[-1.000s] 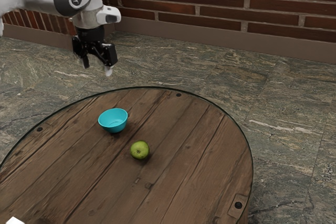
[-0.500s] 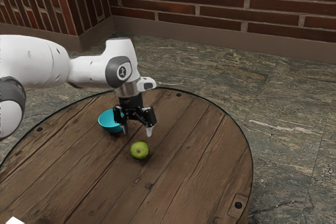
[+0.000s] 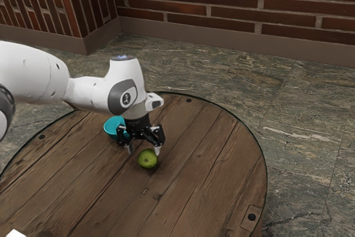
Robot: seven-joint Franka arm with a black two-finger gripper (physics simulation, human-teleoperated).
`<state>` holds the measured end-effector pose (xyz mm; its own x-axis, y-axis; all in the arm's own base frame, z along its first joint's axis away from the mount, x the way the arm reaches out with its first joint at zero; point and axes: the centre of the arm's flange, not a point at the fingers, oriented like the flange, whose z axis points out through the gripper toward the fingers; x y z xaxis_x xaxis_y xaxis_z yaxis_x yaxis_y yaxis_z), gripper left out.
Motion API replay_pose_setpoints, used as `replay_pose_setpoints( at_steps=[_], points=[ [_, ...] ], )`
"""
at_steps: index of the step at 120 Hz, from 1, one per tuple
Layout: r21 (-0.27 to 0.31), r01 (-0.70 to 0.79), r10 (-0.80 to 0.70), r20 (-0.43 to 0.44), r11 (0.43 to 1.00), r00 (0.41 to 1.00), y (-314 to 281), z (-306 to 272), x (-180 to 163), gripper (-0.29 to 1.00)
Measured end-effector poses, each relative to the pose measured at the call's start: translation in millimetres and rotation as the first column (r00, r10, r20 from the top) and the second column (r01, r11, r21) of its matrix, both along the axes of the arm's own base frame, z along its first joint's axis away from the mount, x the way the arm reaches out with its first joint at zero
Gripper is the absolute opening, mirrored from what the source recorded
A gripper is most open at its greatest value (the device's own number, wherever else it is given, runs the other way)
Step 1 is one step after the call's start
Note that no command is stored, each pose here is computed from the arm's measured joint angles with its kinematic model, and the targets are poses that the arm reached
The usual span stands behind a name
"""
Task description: Place the pear in the bowl.
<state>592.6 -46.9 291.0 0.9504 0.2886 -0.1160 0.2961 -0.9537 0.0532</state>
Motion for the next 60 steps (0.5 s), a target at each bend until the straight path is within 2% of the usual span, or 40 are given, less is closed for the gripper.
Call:
replay_pose_setpoints(
  at_steps=[28,46,60],
  points=[
    [0.038,-0.038,0.033,0.119,0.999,0.992,-3.3,-12.3,-9.2,0.70],
    [0.043,-0.074,0.066,0.162,0.996,0.985,-0.9,-21.7,-7.0,0.70],
    [0.035,-0.106,0.099,0.158,0.994,0.982,0.5,-32.5,-15.9,0.70]
  ],
)
